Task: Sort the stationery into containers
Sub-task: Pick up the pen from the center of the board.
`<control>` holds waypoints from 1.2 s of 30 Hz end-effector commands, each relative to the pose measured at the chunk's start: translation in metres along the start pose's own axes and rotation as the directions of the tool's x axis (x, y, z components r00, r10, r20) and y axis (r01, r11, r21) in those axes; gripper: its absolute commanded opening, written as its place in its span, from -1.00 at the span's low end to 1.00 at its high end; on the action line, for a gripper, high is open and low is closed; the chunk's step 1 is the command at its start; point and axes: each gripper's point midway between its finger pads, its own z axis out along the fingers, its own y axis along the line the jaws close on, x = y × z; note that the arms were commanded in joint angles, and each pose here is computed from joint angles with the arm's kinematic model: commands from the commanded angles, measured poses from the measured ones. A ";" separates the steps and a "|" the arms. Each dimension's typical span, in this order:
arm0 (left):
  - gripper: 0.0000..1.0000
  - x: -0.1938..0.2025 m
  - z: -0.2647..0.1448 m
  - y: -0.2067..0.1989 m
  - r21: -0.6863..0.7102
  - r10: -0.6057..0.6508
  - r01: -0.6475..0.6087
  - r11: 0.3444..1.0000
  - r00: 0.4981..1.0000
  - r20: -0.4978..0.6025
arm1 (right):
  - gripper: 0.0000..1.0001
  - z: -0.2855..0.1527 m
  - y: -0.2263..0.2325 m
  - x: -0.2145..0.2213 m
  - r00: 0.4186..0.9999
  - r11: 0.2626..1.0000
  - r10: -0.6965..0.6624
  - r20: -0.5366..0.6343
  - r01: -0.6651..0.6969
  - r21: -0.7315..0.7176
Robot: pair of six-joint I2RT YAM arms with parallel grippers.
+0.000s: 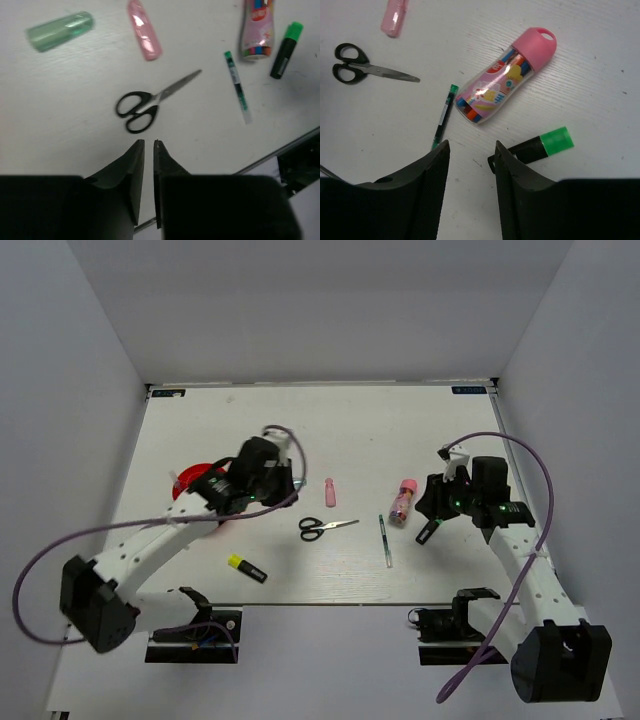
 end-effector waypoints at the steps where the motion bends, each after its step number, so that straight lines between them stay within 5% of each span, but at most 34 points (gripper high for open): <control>1: -0.58 0.015 0.013 -0.030 -0.015 0.052 -0.054 0.998 0.993 -0.106 | -0.12 -0.007 -0.022 -0.016 0.999 0.990 0.024 0.028 -0.028 0.141; 3: -1.00 0.019 0.037 -0.063 -0.016 0.023 -0.027 1.000 0.984 -0.175 | -0.32 -0.007 -0.026 -0.016 0.998 0.983 0.057 0.032 -0.062 0.171; 5: -1.00 0.022 0.058 -0.090 -0.004 0.029 -0.031 1.000 0.982 -0.188 | -0.65 -0.008 -0.038 -0.016 0.994 0.964 0.101 0.031 -0.105 0.244; 9: -0.31 0.036 0.104 -0.124 -0.034 -0.054 0.048 0.998 0.975 -0.218 | -0.86 -0.007 -0.042 -0.008 0.982 0.947 0.184 -0.032 -0.168 0.276; 10: -0.12 0.033 0.113 -0.135 -0.027 -0.073 0.069 0.997 0.974 -0.215 | -0.86 -0.006 -0.043 -0.006 0.980 0.944 0.196 -0.043 -0.177 0.279; 13: -0.01 0.040 0.135 -0.160 -0.028 -0.109 0.105 0.994 0.971 -0.215 | -0.81 -0.013 -0.049 -0.012 0.981 0.928 0.195 -0.012 -0.181 0.325; 16: 0.19 0.053 0.149 -0.173 -0.074 -0.133 0.120 0.990 0.971 -0.198 | -0.45 -0.020 -0.057 -0.019 0.982 0.907 0.183 0.043 -0.186 0.377; 19: 0.19 0.071 0.156 -0.187 -0.095 -0.119 0.105 0.990 0.981 -0.150 | -0.21 -0.026 -0.058 -0.024 0.982 0.900 0.174 0.079 -0.191 0.392; 36: -0.01 0.105 0.188 -0.182 -0.214 -0.134 0.097 0.972 0.977 -0.167 | -0.18 -0.038 -0.055 -0.033 0.980 0.897 0.148 0.133 -0.190 0.400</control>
